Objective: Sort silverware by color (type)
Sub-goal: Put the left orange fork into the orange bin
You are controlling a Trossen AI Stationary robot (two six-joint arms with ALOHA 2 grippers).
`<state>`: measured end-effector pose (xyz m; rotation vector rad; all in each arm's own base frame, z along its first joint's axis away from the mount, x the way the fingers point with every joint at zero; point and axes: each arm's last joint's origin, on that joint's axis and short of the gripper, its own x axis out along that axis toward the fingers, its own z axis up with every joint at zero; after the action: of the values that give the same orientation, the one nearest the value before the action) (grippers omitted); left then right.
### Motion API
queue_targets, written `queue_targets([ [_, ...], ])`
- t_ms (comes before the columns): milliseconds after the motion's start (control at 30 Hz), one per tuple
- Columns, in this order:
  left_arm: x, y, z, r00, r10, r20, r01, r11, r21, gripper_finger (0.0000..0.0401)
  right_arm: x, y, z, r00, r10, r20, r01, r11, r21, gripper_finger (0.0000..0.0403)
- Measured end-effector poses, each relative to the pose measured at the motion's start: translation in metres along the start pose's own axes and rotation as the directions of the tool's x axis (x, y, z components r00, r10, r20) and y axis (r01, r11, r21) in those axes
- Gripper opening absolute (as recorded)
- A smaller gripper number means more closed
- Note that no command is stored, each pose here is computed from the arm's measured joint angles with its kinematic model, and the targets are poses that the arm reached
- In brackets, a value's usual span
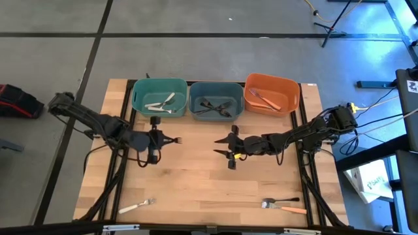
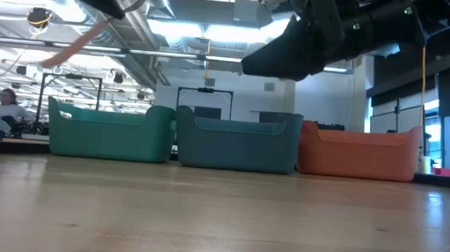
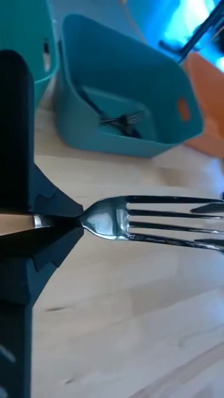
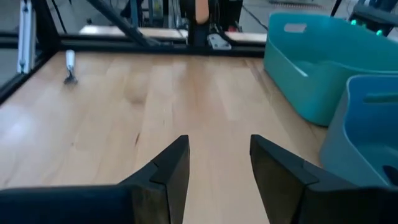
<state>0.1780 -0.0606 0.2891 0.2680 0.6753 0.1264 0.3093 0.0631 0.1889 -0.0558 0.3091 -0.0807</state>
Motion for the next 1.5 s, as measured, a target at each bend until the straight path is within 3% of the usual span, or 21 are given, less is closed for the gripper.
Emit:
queue_targets([
  [300,0.028,-0.012,-0.015,0.979,-0.012,0.205,0.006,1.000,0.030,0.0015,0.006,0.002,0.011,0.983,0.002,0.184,-0.010,0.999,0.044,0.0156],
  [467,0.043,-0.016,-0.026,0.949,0.122,0.290,-0.112,0.992,-0.053,0.0015,0.018,0.006,0.014,0.968,-0.001,0.252,-0.005,1.000,0.023,0.0156],
  [633,0.050,-0.020,-0.033,0.913,0.144,0.381,-0.122,0.989,-0.082,0.0015,0.046,0.014,0.024,0.963,-0.027,0.269,0.036,0.999,-0.029,0.0156],
  [867,0.052,-0.019,-0.037,0.906,0.199,0.372,-0.173,0.980,-0.103,0.0015,0.081,0.021,0.039,0.936,-0.196,0.293,0.213,0.977,-0.028,0.0156],
  [1133,0.056,-0.021,-0.040,0.917,0.210,0.340,-0.183,0.977,-0.108,0.0015,0.094,0.025,0.056,0.919,-0.219,0.327,0.232,0.973,-0.002,0.0156],
  [1500,0.056,-0.021,-0.039,0.915,0.203,0.348,-0.174,0.978,-0.113,0.0015,0.097,0.016,0.056,0.924,-0.203,0.325,0.217,0.976,-0.009,0.0139],
])
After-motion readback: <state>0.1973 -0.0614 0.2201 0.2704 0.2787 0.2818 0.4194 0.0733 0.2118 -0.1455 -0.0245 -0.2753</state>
